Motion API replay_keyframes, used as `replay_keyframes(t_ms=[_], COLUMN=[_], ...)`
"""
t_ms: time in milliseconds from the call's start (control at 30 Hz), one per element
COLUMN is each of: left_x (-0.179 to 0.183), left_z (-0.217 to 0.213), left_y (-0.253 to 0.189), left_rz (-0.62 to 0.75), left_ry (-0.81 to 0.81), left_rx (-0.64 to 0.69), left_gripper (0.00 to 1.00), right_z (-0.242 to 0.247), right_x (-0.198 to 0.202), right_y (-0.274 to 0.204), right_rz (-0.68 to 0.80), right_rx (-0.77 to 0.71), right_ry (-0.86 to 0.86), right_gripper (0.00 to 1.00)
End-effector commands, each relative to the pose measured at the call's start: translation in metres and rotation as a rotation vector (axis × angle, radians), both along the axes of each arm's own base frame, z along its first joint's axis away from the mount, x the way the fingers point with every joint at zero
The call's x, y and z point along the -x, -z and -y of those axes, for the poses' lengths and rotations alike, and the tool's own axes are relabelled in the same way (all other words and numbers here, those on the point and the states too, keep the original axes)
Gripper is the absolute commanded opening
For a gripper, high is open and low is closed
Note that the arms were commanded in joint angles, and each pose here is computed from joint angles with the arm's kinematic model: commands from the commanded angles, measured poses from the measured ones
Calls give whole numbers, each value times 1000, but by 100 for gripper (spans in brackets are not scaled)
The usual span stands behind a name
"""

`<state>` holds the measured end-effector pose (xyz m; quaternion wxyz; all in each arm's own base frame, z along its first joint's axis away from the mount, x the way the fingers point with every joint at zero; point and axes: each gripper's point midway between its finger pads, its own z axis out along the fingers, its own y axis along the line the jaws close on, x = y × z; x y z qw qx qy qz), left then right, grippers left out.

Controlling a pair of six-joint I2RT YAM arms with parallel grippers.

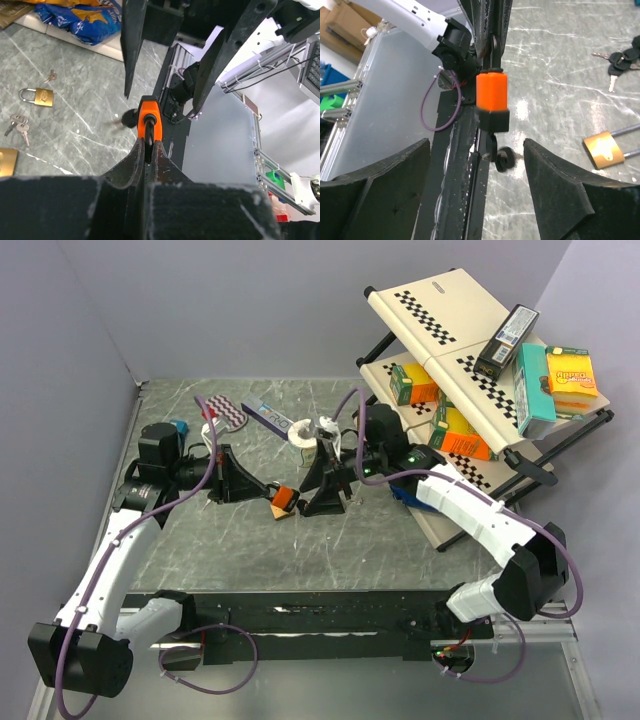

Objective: Lock with the key
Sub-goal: Remove the key from the lock.

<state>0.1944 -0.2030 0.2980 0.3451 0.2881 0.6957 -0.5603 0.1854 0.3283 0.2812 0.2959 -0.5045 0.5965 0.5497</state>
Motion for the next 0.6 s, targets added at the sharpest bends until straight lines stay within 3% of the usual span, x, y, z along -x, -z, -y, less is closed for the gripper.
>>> replay_keyframes(t_ms=[0,167,267,367,400,567], left_x=[14,15,17,16,15,3], left_z=[2,2,2,2,2,1], left_y=[-27,-29,-30,-31,-31,-30], left_rz=[111,119,124,130,130,133], left_ry=[77,86,91,82,79,3], left_rx=[52,54,57,56,57,44], left_gripper=[1,1,1,1,1,2], right_z=[-19,-28,-32,-35,-35,-34], right_x=[9,13,14,15,15,15], right_y=[-24,-27,-31,-32,-32,-31], right_rz=[46,26,-6,-5,-5,-4], right_rx=[-84,-107,-115,-118,-120,-113], right_ry=[-72,-105,-112,-121,-126,-121], right_gripper=[80,75,66,51,39,0])
